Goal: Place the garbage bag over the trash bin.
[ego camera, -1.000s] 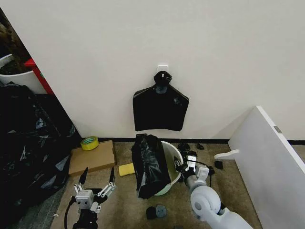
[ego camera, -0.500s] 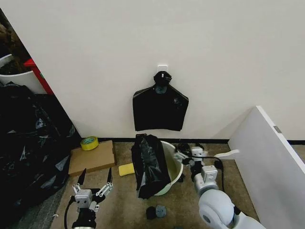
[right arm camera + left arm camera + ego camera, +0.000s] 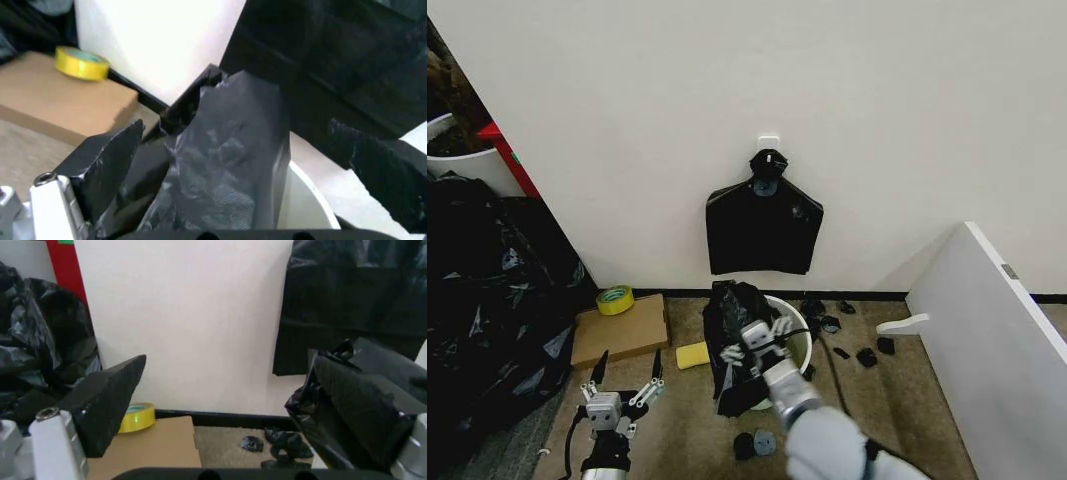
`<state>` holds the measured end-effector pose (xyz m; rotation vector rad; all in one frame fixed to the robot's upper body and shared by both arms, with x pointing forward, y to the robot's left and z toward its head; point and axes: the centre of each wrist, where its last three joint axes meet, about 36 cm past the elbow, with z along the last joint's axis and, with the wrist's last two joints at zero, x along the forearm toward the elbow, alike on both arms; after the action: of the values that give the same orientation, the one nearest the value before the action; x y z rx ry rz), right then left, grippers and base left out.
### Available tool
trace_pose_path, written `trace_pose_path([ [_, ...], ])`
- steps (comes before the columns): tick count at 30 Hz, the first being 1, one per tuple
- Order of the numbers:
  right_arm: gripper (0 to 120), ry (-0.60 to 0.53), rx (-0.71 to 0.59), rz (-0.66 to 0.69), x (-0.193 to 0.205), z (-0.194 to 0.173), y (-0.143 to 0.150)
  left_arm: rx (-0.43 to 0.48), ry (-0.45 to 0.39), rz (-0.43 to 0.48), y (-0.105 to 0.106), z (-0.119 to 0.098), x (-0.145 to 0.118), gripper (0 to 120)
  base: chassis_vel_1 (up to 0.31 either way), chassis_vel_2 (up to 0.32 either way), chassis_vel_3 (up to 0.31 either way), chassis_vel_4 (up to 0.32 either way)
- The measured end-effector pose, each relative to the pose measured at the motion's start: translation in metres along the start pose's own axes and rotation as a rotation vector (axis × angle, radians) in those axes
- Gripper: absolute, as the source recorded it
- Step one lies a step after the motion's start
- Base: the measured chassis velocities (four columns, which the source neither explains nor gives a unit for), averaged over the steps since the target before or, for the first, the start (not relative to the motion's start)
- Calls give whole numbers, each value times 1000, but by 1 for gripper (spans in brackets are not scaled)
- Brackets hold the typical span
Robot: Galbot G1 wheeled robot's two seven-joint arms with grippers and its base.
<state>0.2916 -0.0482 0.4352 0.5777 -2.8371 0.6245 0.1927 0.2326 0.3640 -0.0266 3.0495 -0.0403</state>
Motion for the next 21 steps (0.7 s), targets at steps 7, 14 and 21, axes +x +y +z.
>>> trace_pose_path([
  [7,76,13,89,6,1,11,29,5,1,1,0,3,-1,99,0,0,0,0],
  [14,69,6,194,46,-17,17,52,14,-1,5,-3,5,-2,99,0,0,0,0],
  [21,47,53,328,109,-22,31,64,22,-17,1,-3,4,-2,99,0,0,0,0],
])
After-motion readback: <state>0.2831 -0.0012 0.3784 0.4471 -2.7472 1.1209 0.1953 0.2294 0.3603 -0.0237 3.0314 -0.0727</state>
